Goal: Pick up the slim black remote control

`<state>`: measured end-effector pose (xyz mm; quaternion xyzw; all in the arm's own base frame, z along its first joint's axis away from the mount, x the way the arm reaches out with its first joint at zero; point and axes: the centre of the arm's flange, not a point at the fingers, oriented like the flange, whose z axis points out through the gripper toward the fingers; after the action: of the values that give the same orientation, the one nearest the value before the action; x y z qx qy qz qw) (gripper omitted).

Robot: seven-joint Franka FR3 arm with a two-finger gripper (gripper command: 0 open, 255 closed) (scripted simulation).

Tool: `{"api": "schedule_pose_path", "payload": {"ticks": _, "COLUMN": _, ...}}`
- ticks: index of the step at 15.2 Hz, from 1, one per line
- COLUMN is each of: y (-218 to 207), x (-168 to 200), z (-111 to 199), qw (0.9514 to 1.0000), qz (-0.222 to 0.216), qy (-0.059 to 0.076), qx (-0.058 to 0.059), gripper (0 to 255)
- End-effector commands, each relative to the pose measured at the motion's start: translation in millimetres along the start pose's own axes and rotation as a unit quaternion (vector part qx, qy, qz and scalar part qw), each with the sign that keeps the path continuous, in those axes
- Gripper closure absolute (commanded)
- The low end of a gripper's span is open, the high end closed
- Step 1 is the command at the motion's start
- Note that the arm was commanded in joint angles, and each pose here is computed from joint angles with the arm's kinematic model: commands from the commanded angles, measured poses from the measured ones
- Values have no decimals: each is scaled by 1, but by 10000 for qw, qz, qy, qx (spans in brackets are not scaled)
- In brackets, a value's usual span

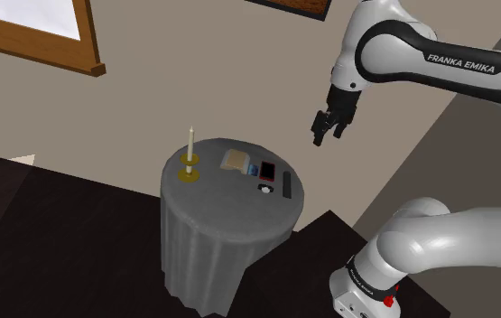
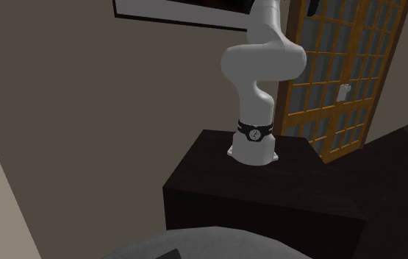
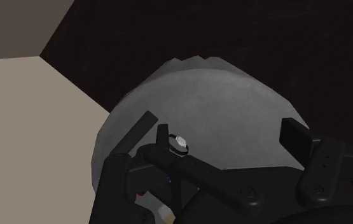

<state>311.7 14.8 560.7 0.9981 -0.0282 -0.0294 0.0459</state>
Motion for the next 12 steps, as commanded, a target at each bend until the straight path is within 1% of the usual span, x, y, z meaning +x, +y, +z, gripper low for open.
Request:
{"api": "schedule_pose_path", "payload": {"ticks": 1, "y": 0, "x": 0, "z": 0, "qw": 10000, "qz": 0, "qy": 0, "qx": 0, "gripper": 0}}
{"api": "schedule_pose_path", "payload": {"ticks": 6, "y": 13, "x": 27, "z": 56, "qw": 9985, "qz": 531, "qy": 150, "qx": -5, "gripper": 0}}
{"api": "schedule_pose_path", "payload": {"ticks": 9, "y": 22, "x": 43, "z": 90, "qw": 9961, "qz": 848, "qy": 240, "qx": -8, "gripper": 0}}
{"api": "schedule_pose_path", "payload": {"ticks": 12, "y": 32, "x": 60, "z": 123, "qw": 9926, "qz": 1165, "qy": 330, "qx": -11, "gripper": 0}}
